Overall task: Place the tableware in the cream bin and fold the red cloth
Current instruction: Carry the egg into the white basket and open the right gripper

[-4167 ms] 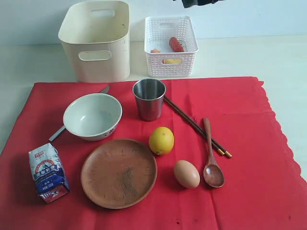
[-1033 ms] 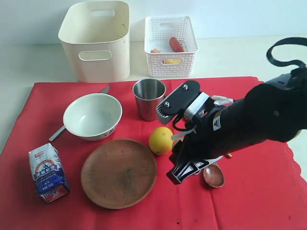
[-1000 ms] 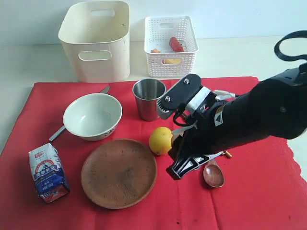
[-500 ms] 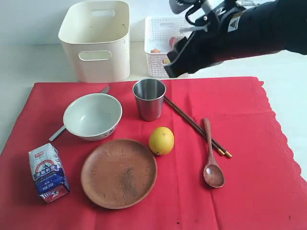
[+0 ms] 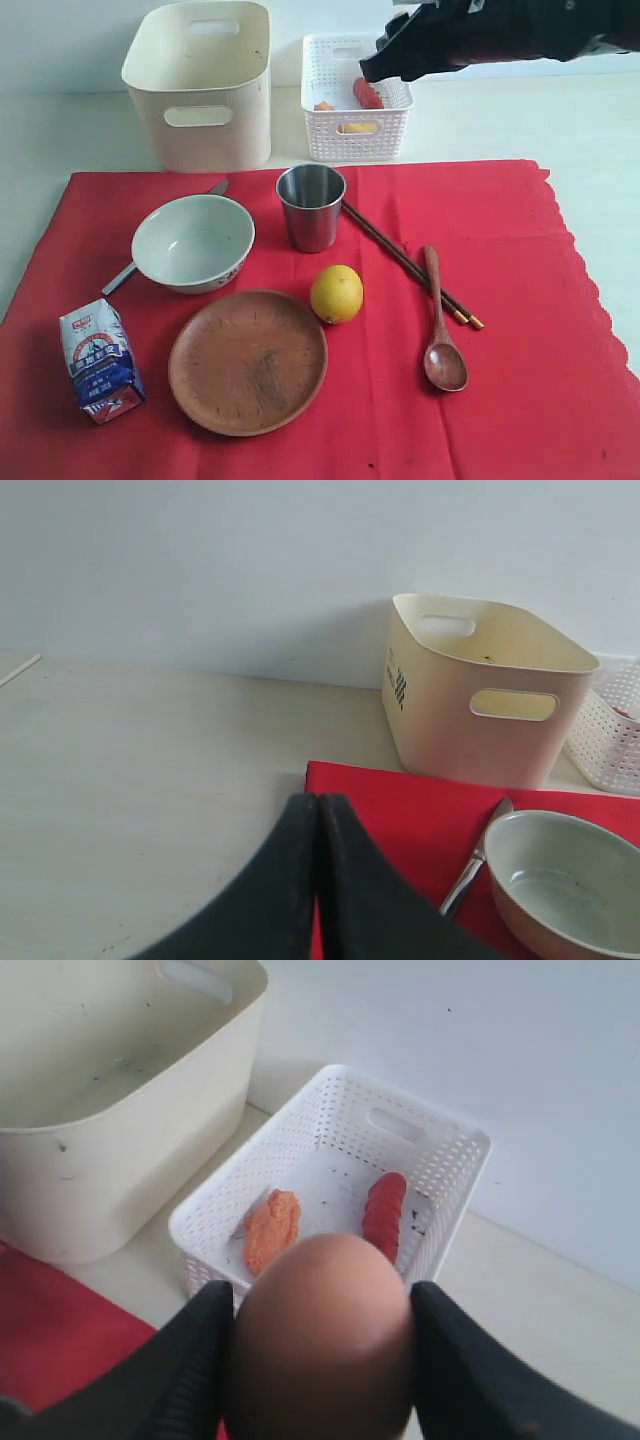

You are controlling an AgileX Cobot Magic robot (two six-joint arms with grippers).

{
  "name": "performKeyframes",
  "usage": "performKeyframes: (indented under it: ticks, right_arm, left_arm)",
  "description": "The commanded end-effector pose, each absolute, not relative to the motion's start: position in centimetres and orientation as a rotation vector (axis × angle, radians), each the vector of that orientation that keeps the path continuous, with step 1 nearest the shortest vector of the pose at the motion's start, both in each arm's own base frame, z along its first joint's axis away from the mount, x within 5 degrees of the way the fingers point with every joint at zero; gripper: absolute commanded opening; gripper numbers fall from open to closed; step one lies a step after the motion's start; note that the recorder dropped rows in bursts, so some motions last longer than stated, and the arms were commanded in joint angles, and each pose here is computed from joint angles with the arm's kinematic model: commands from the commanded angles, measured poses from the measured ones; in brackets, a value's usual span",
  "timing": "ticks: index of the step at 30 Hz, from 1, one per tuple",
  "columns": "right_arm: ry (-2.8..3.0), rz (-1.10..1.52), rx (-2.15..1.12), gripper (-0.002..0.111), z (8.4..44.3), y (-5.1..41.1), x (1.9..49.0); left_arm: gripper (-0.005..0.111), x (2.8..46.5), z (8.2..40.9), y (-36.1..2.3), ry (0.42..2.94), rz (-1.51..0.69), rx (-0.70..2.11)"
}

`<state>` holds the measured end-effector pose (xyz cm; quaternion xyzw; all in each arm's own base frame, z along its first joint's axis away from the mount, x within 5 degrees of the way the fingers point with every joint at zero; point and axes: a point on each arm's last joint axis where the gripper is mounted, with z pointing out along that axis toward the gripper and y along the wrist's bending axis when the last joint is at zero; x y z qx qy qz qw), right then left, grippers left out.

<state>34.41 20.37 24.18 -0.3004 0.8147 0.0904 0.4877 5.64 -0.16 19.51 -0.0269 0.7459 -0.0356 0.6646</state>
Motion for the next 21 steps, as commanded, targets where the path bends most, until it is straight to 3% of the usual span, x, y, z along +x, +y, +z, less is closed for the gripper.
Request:
performKeyframes:
  ticks: [1,12,21]
  right_arm:
    - [1.989,0.201,-0.737,0.000,22.5,21.4,37.3]
    - [1.963,0.200,-0.725,0.000,18.2,24.7,43.1]
    - [1.968,0.198,-0.724,0.000,15.4,25.7,44.9]
  left_arm:
    - [0.003,5.6,19.5,-0.2,1.679,-0.087,-0.067]
    - [0.003,5.6,19.5,-0.2,1.679,-0.087,-0.067]
    - [0.003,5.6,19.5,-0.2,1.679,-0.087,-0.067]
